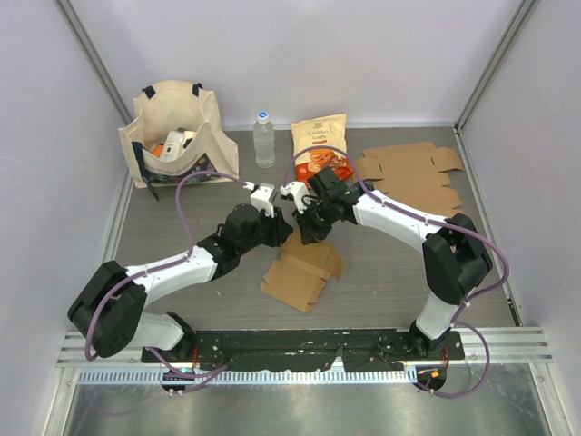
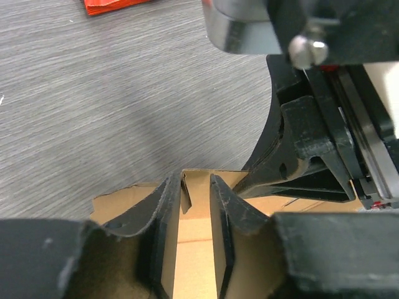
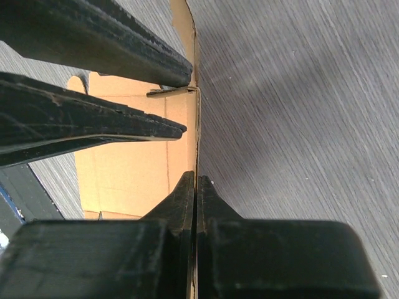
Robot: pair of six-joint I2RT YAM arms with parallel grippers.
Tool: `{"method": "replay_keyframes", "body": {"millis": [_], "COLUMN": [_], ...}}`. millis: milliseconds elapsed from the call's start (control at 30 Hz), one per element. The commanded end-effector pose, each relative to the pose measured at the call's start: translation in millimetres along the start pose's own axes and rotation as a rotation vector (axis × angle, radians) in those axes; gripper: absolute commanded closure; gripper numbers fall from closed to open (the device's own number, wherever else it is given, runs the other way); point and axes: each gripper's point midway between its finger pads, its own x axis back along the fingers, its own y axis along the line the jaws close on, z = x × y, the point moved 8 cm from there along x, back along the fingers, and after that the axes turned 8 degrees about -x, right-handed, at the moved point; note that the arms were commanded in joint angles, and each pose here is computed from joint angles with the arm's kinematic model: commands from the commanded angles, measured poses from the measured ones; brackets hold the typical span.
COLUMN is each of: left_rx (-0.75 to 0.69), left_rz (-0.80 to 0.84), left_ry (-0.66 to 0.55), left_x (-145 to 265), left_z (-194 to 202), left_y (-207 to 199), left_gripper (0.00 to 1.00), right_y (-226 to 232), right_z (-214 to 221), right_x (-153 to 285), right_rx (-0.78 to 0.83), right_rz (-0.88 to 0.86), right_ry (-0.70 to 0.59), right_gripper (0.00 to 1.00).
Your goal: Fold the paper box
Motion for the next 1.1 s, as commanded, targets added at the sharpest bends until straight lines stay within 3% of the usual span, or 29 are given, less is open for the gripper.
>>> {"method": "replay_keyframes", "body": {"millis": [0, 233, 333, 433, 567, 600, 633, 667, 733, 800, 833, 900, 933, 1000, 1067], "left_rx": [-0.074, -0.139, -0.149, -0.161, -0.168, -0.171, -0.172, -0.173, -0.170, -0.165, -0.151, -0.128, -0.105, -0.084, -0.053], "left_rz": [-0.039, -0.104, -0.154, -0.156, -0.142, -0.145, -0.150, -0.152, -0.179, -0.200, -0.223, -0.246, -0.272, -0.300, -0.341], "left_ry": [-0.062, -0.033, -0.039, -0.040, -0.050, -0.059, -0.069, -0.085, -0.105, -0.126, -0.146, -0.171, -0.189, -0.204, -0.240], "left_x": [-5, -4, -2, -3, -4, -4, -4, -3, -2, -1, -1, 0, 0, 1, 2], "left_z": [-19, -11, -8, -8, -9, -9, -8, -9, -8, -9, -7, -8, -8, -6, -6], "left_y": [-5, -7, -2, -2, -3, -4, -3, -3, 0, 1, 4, 6, 8, 8, 10], "left_gripper": [0.75, 0.87, 0.78, 0.77, 0.87, 0.92, 0.94, 0.95, 0.99, 1.00, 1.00, 1.00, 1.00, 1.00, 1.00], "right_y": [2, -1, 0, 1, 2, 2, 1, -1, -2, -13, -22, -27, -34, -30, -7], "right_z": [-15, -17, -17, -18, -19, -20, -24, -25, -27, -27, -23, -23, -17, -18, -26], "right_x": [5, 5, 5, 5, 3, 3, 4, 6, 11, 31, 42, 64, 77, 101, 108], "right_rx": [0.025, 0.024, 0.029, 0.030, 0.022, -0.007, -0.028, -0.057, -0.180, -0.324, -0.482, -0.610, -0.763, -0.926, -1.106], "right_rz": [-0.021, 0.006, -0.002, -0.012, -0.023, -0.016, 0.005, 0.043, 0.123, 0.309, 0.348, 0.367, 0.403, 0.456, 0.365], "right_ry": [-0.043, -0.056, -0.055, -0.058, -0.065, -0.067, -0.089, -0.102, -0.143, -0.209, -0.223, -0.253, -0.255, -0.341, -0.489], "right_gripper": [0.99, 0.99, 0.99, 0.99, 0.99, 0.96, 0.81, 0.73, 0.52, 0.42, 0.35, 0.35, 0.35, 0.35, 0.36]}}
